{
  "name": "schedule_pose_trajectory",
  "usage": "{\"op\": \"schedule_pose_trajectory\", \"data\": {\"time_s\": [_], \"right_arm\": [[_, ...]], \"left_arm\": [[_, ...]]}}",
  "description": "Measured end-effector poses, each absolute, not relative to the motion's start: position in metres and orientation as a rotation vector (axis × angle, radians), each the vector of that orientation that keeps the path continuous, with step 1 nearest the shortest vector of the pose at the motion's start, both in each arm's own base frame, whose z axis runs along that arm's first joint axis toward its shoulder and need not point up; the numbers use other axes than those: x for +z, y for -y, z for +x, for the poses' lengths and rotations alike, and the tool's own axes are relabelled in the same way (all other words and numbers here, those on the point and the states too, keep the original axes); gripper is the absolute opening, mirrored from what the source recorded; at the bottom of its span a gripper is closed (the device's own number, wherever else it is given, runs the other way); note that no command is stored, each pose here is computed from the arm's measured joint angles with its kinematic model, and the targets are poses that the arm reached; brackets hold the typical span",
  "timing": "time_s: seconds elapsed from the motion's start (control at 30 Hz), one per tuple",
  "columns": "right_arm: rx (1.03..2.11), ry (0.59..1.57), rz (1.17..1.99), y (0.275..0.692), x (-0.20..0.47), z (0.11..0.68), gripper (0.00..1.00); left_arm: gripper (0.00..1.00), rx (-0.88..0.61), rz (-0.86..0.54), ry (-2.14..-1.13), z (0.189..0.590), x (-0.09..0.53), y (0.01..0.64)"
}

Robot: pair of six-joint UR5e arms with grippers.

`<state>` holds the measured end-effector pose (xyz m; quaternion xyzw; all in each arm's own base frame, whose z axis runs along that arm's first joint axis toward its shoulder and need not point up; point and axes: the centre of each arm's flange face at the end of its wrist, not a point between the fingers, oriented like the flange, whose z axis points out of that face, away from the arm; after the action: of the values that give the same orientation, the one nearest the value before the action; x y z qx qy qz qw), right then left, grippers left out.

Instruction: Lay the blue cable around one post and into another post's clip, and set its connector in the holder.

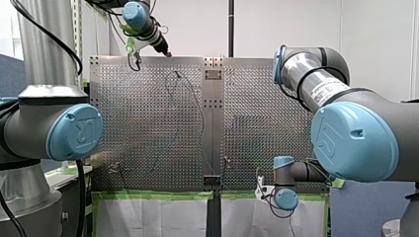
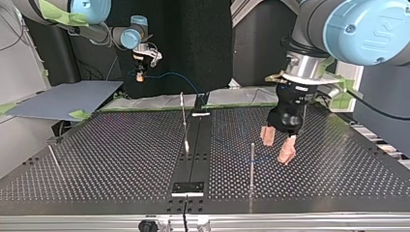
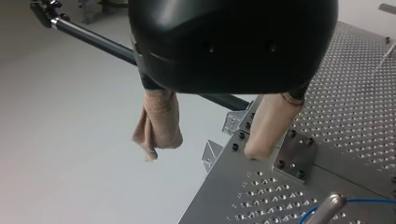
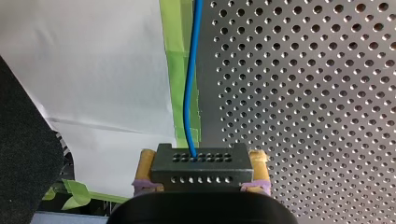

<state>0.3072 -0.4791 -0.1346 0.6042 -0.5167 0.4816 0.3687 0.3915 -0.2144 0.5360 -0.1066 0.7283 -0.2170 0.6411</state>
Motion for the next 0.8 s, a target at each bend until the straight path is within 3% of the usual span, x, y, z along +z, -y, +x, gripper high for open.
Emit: {"op": "schedule_pose_trajectory", "data": {"time_s": [0.8], "right_arm": [[1.234, 1.328, 1.553, 0.4789, -0.1347, 0.3071, 0.05]], "left_arm": [[1.00, -0.342, -0.068, -1.671, 0.3927, 0.5329, 0.2177]]}}
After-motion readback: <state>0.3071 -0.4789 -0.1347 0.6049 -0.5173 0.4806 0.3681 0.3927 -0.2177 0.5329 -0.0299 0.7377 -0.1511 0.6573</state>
